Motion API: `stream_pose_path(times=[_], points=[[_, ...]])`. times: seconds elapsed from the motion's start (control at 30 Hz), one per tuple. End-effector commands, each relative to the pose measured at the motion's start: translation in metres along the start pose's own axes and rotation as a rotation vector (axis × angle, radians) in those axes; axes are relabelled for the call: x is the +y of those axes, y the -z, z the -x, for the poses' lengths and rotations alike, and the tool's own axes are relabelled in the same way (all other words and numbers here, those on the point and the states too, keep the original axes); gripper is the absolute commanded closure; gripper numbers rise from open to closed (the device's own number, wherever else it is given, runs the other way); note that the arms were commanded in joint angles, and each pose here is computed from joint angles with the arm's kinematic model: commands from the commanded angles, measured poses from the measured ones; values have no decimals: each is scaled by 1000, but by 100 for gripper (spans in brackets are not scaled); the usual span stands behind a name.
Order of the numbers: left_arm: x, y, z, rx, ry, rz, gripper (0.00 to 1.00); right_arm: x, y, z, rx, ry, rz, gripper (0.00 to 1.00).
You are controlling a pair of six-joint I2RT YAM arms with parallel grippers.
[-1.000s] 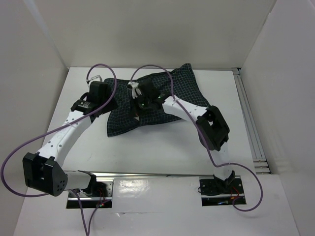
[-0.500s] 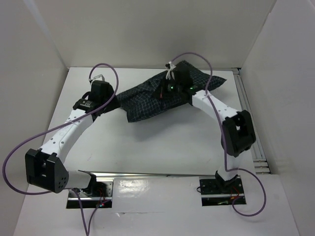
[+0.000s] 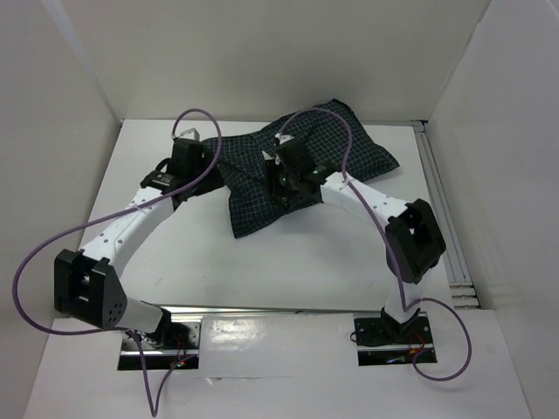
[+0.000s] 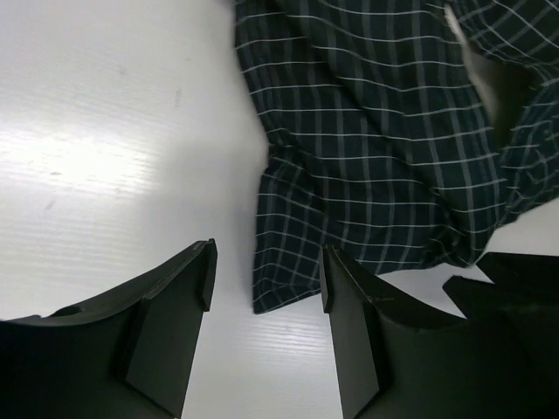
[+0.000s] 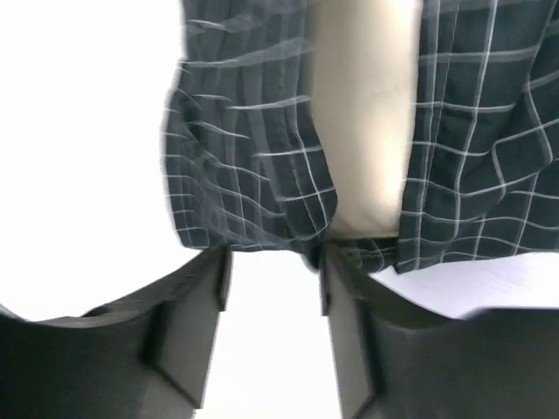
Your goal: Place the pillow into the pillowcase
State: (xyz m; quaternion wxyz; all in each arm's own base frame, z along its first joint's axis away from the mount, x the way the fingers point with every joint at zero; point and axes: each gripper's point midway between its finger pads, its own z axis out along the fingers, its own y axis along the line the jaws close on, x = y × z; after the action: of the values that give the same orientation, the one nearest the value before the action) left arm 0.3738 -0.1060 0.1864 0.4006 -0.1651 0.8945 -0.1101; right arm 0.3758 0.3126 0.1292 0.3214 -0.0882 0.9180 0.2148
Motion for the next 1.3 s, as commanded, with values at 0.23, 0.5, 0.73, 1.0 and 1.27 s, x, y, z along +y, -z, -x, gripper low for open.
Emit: stream_pose_path(times=[0.23, 0.5, 0.73, 1.0, 1.27], points=[[-111, -55, 35, -19, -127, -163, 46, -21, 39, 114, -351, 172, -254, 42], [-121, -131, 13, 107, -173, -100, 85, -38, -21, 112, -279, 162, -247, 40], [-124, -153, 7, 121, -184, -102, 100, -61, -46, 117, -300, 112, -319, 41], [-119, -174, -3, 146, -150, -87, 100, -26, -22, 124, -331, 145, -138, 100], [-113, -190, -9, 158, -114, -66, 100, 45, 34, 112, -272, 266, 243, 100]])
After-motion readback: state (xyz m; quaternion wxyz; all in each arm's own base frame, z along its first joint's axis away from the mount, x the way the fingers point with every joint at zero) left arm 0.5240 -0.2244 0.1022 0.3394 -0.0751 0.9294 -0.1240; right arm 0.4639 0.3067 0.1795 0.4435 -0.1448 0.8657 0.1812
